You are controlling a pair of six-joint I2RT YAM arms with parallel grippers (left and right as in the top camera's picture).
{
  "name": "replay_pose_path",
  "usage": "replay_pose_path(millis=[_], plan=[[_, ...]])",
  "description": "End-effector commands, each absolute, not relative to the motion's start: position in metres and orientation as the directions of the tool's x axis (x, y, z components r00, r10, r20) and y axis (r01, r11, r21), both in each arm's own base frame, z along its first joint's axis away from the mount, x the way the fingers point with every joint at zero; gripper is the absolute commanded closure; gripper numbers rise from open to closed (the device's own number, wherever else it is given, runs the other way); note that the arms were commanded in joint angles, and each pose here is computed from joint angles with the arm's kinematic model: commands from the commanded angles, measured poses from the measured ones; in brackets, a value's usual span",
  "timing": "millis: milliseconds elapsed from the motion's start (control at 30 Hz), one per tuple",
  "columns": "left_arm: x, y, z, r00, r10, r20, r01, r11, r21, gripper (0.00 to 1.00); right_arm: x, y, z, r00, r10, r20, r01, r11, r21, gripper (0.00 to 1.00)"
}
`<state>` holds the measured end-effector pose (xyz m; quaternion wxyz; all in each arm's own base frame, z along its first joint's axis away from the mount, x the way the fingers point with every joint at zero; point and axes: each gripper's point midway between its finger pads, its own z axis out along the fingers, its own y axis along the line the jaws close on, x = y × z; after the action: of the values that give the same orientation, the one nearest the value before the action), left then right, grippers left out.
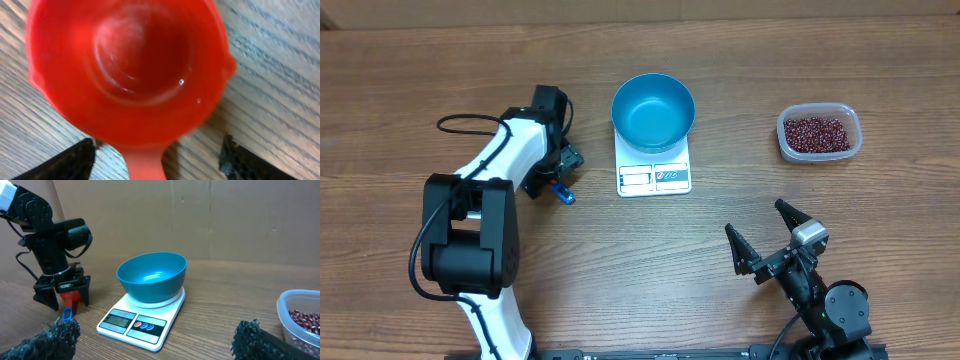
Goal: Scoop item into bowl and weigh 150g on scale
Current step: 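Close the left gripper on the blue handle of the red cup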
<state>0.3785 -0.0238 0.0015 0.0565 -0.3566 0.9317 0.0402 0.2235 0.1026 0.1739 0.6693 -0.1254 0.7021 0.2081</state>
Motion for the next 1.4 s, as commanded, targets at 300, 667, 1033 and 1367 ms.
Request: replay_pose_path(millis=[300, 667, 1033, 1367], plan=[[0.372, -0.012, -0.018, -0.737, -0.669, -0.097, -0.676, 0.733, 0.074, 0.50, 0.225, 0.101, 0.172, -0.069, 0.109, -0.992, -0.444, 0.887, 0.128, 0.00], [0.378, -0.013, -0.018, -0.734, -0.669, -0.114, -0.677, 0.734, 0.056, 0.68, 0.225, 0.101, 0.172, -0.069, 0.109, -0.992, -0.444, 0.887, 0.128, 0.00], [0.378, -0.013, -0.018, -0.734, -0.669, -0.114, -0.677, 0.734, 0.056, 0.78, 0.225, 0.101, 0.172, -0.069, 0.109, -0.992, -0.444, 0.887, 0.128, 0.00], [0.382, -0.016, -0.014, -0.734, -0.670, -0.112, -0.677, 0.735, 0.039, 0.87, 0.225, 0.101, 0.172, -0.069, 0.109, -0.992, -0.444, 0.887, 0.128, 0.00]])
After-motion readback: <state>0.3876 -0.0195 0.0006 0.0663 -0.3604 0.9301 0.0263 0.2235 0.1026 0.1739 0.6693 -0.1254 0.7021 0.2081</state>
